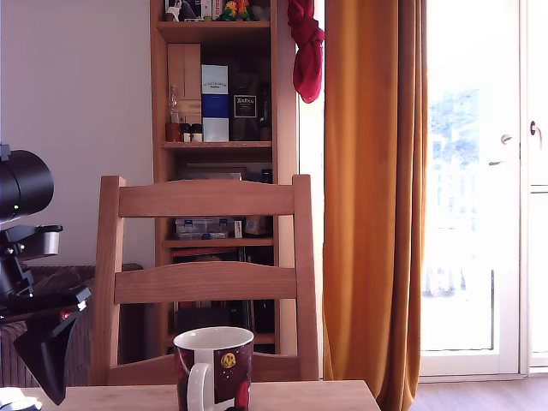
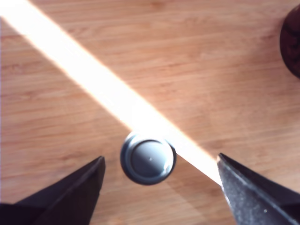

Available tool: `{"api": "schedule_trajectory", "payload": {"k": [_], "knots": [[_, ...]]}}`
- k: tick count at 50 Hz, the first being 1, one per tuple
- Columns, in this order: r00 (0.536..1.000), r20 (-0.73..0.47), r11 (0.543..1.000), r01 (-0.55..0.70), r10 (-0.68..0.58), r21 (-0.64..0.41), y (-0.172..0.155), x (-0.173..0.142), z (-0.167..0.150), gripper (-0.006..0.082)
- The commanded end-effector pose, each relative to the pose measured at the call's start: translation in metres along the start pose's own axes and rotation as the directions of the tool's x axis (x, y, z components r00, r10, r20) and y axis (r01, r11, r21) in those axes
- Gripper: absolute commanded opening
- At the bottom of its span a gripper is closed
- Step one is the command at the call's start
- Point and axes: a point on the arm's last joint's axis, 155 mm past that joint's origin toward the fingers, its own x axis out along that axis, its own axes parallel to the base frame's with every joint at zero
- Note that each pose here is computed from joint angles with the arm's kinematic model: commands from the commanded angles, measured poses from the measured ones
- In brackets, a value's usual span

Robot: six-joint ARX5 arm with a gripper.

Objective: Pick the grey coffee capsule and place it inside the red coffee cup

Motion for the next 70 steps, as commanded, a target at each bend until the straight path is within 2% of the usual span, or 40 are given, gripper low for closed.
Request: {"api": "schedule_trajectory", "payload": {"k": [1, 32, 45, 53, 59, 70], "knots": [[1.000, -0.003, 1.000, -0.003, 0.003, 0.009, -0.001, 0.005, 0.003, 0.0700], [1.000, -0.017, 0.999, -0.023, 0.022, -0.025, 0.005, 0.001, 0.007, 0.0679], [0.994, -0.107, 0.998, -0.038, 0.033, -0.044, 0.010, 0.014, -0.003, 0.0679], [0.993, -0.110, 0.999, -0.038, 0.034, -0.038, 0.008, 0.015, 0.004, 0.0676], [0.990, -0.137, 0.998, -0.049, 0.043, -0.041, 0.009, 0.015, 0.001, 0.0596], [0.985, -0.159, 0.997, -0.066, 0.059, -0.040, 0.012, 0.014, -0.003, 0.0386]]}}
